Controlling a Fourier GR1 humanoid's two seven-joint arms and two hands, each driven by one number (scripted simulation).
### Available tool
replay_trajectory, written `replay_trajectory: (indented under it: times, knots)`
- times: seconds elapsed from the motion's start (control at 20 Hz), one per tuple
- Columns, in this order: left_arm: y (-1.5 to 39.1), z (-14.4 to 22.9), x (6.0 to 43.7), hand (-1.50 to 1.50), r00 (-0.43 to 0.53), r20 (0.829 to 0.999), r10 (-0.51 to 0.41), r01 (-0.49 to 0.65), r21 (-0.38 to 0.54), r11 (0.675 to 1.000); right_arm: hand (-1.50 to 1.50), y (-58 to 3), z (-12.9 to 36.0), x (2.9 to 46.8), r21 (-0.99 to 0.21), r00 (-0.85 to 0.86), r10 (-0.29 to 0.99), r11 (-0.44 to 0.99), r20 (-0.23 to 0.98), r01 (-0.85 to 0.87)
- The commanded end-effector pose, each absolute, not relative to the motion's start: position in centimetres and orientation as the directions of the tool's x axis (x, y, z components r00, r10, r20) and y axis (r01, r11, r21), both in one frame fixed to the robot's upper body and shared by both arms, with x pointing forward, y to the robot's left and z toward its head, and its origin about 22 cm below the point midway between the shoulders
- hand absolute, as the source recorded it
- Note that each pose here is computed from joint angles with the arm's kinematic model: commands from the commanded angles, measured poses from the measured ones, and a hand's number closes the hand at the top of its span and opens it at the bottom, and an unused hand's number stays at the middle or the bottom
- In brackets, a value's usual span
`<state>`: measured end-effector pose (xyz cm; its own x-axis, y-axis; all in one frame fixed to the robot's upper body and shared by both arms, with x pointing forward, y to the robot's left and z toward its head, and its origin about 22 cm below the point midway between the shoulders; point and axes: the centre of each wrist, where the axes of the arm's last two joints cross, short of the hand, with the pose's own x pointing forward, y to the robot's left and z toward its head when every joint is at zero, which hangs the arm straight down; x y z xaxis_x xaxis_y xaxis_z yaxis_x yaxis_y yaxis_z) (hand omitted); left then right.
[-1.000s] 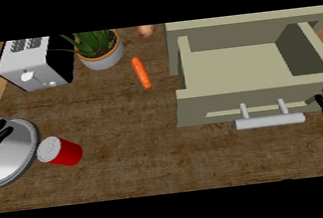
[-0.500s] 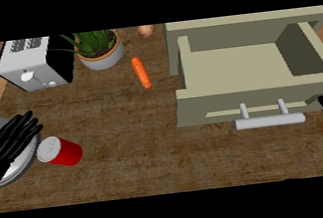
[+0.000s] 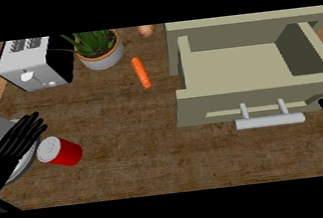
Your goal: Pick up the can, place it into the drawer and close the drawer
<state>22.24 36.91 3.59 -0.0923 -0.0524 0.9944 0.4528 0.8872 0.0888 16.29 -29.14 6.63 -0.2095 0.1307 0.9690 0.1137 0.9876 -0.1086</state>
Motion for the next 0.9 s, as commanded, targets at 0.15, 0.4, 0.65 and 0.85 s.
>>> replay_trajectory:
  times: [0.15,0.4,0.65,0.85]
  knots:
    - [37.8,-0.1,23.9,-1.5,-0.075,0.994,-0.073,0.431,0.099,0.897,-1.5,-30.1,5.7,15.6,-0.079,-0.222,0.105,0.989,0.969,0.125]
    - [40.3,-0.4,25.1,-1.5,-0.074,0.993,-0.09,0.413,0.113,0.904,-1.5,-30.0,7.1,16.5,-0.097,-0.21,0.116,0.99,0.971,0.101]
    - [40.9,-2.5,24.0,-1.5,-0.059,0.993,-0.101,0.405,0.116,0.907,-1.5,-28.0,7.6,18.8,-0.105,-0.222,0.127,0.989,0.967,0.107]
    - [42.4,-4.4,22.7,-1.5,-0.05,0.994,-0.102,0.403,0.113,0.908,-1.5,-31.6,6.2,17.3,-0.099,-0.231,0.122,0.989,0.965,0.107]
